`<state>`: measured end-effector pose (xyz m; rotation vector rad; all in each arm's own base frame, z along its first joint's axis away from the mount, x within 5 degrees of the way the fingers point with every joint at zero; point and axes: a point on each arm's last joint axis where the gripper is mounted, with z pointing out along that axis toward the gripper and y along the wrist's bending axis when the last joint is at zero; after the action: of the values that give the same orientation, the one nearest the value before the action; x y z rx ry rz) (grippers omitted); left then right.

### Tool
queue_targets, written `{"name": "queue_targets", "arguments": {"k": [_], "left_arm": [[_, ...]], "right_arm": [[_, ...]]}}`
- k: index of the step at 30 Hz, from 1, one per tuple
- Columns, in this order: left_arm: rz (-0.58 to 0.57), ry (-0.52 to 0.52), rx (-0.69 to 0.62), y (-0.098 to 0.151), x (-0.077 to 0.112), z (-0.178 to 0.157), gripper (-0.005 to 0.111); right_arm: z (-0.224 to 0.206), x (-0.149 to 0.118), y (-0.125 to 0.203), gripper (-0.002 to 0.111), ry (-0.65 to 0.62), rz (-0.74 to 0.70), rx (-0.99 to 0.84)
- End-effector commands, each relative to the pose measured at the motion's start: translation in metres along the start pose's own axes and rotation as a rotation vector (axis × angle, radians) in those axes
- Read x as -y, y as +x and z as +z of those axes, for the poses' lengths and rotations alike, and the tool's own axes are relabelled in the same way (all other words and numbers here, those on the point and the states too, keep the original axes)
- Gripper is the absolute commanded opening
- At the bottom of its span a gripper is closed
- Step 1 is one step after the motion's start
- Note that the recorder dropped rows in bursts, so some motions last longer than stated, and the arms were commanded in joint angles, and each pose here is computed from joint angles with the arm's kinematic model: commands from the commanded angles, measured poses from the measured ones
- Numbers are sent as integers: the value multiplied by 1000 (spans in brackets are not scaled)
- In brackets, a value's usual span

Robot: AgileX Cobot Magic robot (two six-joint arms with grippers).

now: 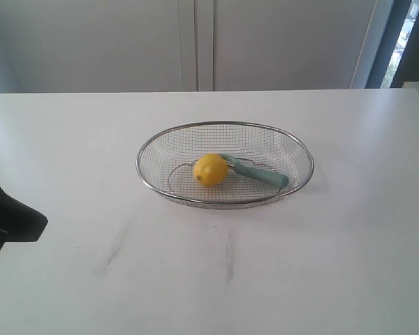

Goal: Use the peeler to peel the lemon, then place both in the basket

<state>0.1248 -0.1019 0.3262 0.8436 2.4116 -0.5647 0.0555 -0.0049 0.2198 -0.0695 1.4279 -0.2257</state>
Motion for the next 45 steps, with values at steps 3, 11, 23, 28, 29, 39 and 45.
{"name": "queue_targets", "arguments": {"k": [3,11,23,28,29,39,45], "left_arm": [[-12,11,-3,2,1,-1,0],[-12,11,-3,2,1,-1,0],[-12,11,-3,2,1,-1,0],[-12,11,-3,2,1,-1,0],[-12,11,-3,2,1,-1,0],[-12,11,-3,2,1,-1,0],[-10,11,-3,2,1,-1,0]], "right_arm": [[-1,-2,10,0,-11,98,-91],[-7,-6,34,0,-26,190,-373],[-6,-6,33,0,-23,184,-365],[-6,-9,33,0,-88,181,-358],[-7,-10,32,0,-101,181,-357],[-7,-13,32,0,-152,179,-356],[-7,-13,32,0,-152,178,-358]]}}
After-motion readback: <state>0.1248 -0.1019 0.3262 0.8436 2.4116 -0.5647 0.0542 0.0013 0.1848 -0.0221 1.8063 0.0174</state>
